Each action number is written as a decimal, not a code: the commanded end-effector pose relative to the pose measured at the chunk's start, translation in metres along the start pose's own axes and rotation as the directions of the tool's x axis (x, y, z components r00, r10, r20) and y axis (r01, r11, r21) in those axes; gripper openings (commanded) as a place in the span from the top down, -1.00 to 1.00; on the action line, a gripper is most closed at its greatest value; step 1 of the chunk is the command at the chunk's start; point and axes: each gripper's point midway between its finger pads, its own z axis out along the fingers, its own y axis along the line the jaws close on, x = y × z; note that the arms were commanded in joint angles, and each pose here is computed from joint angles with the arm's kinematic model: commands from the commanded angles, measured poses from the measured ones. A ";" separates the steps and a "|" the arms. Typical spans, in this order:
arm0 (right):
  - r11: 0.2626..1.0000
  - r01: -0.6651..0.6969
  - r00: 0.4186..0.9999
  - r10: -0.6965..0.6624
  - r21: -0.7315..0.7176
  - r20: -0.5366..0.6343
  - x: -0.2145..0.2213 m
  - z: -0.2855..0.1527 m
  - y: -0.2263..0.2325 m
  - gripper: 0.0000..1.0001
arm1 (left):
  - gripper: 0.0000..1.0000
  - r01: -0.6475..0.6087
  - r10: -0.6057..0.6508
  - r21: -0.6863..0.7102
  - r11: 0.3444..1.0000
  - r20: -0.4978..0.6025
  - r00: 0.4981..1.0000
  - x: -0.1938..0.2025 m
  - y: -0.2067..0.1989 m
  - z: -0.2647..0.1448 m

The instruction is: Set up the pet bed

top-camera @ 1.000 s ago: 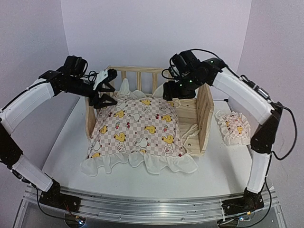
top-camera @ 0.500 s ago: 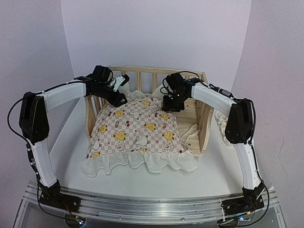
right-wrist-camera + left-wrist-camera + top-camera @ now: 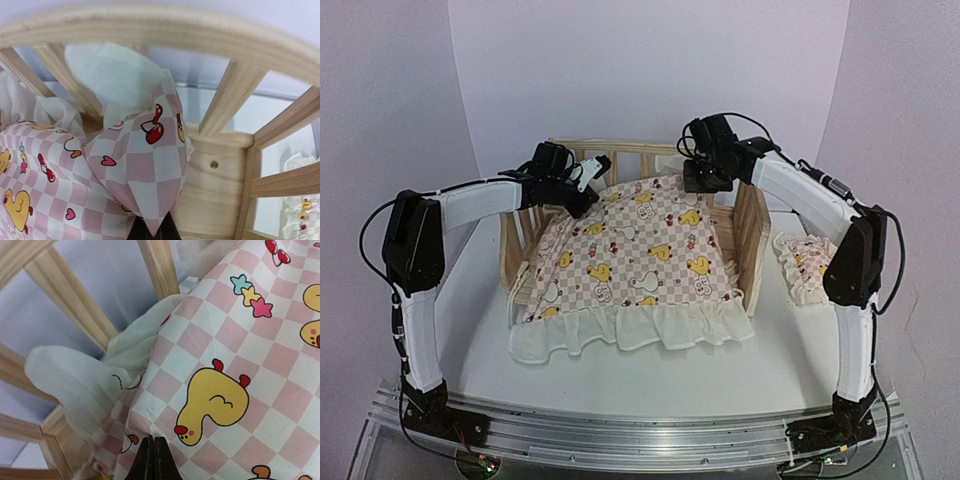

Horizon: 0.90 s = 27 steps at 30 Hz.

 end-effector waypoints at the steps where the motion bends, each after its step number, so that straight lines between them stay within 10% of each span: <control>1: 0.989 -0.020 0.980 -0.010 0.148 0.196 -0.055 -0.040 -0.037 1.00 | 1.00 -0.094 0.131 -0.197 0.976 0.182 0.975 -0.073 0.047 -0.007; 11: 0.998 -0.049 0.993 0.052 -0.024 0.107 -0.029 -0.023 -0.008 1.00 | 1.00 -0.146 0.249 -0.475 0.868 0.163 0.955 -0.091 0.113 -0.013; 15: 0.998 -0.041 0.995 0.044 -0.039 0.090 -0.021 -0.031 -0.009 0.62 | 0.97 -0.177 0.274 -0.441 0.880 0.167 0.947 -0.085 0.102 -0.014; 21: 0.996 -0.008 0.994 0.018 -0.092 0.110 -0.028 -0.061 -0.009 -0.04 | -0.03 -0.197 0.265 -0.267 0.943 0.246 0.932 -0.103 0.068 -0.037; 27: 0.981 0.008 0.988 0.022 -0.192 0.151 -0.041 -0.099 0.006 -0.21 | -0.42 -0.251 0.270 -0.101 0.963 0.315 0.910 -0.134 0.035 -0.096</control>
